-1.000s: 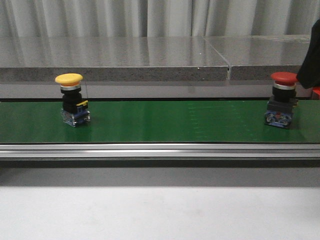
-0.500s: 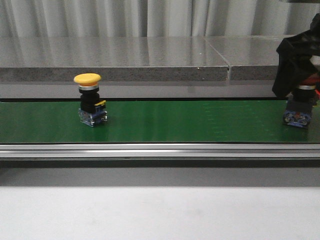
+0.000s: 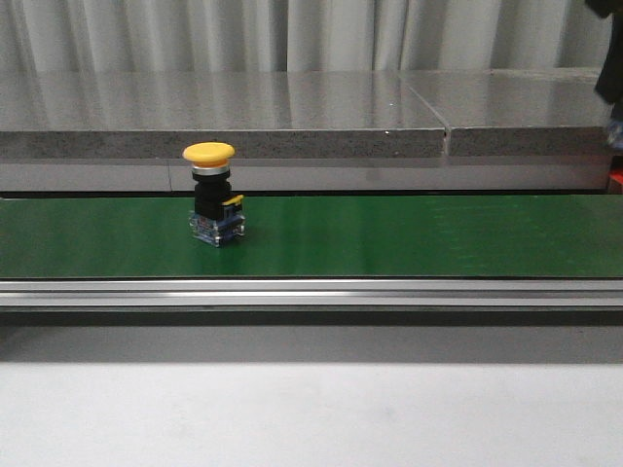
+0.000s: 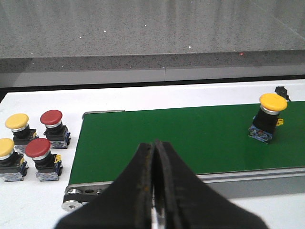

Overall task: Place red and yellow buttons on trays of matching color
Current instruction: 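Carry the red button into the red tray and open the right gripper, then move the right gripper to the yellow button on the conveyor and grasp it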

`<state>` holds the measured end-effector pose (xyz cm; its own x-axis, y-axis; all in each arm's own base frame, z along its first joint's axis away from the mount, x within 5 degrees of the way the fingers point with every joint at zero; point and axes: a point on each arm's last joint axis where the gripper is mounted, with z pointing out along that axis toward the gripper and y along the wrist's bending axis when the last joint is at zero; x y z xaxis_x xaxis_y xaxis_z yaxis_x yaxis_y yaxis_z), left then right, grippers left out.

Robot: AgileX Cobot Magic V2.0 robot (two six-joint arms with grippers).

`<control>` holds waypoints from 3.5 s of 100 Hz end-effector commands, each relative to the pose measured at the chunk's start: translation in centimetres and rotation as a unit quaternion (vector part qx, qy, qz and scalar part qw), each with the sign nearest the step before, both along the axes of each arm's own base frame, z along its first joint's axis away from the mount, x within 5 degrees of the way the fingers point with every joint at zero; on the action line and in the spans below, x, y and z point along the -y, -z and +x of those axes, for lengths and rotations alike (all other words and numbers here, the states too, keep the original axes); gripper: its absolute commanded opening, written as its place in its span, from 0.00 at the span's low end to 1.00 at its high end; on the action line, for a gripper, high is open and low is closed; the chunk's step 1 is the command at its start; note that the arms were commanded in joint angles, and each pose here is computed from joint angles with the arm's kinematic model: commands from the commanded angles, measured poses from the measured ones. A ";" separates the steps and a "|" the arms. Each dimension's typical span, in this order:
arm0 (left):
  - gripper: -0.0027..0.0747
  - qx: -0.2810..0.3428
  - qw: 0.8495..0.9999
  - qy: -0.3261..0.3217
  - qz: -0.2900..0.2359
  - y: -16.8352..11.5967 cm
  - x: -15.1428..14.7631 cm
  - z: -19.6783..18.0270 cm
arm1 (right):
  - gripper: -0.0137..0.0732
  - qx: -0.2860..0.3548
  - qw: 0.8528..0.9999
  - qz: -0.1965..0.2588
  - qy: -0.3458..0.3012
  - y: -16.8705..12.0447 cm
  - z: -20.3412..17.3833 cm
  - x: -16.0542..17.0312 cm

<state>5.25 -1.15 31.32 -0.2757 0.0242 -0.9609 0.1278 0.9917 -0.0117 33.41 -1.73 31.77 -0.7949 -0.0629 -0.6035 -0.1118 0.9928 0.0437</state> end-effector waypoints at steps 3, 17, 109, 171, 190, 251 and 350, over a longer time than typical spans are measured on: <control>0.01 0.041 0.999 -0.002 -0.012 -1.3 0.0 0.1 | 0.32 0.075 0.996 -0.011 0.050 -4.1 0.6 3.5; 0.01 0.041 0.999 -0.002 -0.012 -1.3 0.0 0.1 | 0.32 0.085 0.991 -0.017 0.105 -4.4 2.4 8.1; 0.01 0.041 0.999 -0.002 -0.012 -1.3 0.0 0.1 | 0.32 0.027 0.989 -0.025 0.146 6.5 13.3 16.3; 0.01 0.041 0.999 -0.002 -0.012 -1.3 0.0 0.1 | 0.84 0.021 0.989 -0.026 0.145 6.8 13.3 16.3; 0.01 0.041 0.999 -0.002 -0.012 -1.3 0.0 0.1 | 0.84 0.041 0.988 -0.030 0.146 4.5 12.7 16.1; 0.01 0.041 0.999 -0.002 -0.012 -1.3 0.0 0.1 | 0.83 0.087 0.993 -0.033 0.072 -6.3 5.7 8.5; 0.01 0.041 0.999 -0.002 -0.012 -1.3 0.0 0.1 | 0.82 0.001 0.995 -0.027 -0.100 -0.2 -7.9 -3.8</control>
<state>5.25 -1.15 31.32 -0.2757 0.0242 -0.9609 0.1278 0.9917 -0.0117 25.23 1.52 30.50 -0.8280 -0.2404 -0.5066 -0.2908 0.9566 0.0214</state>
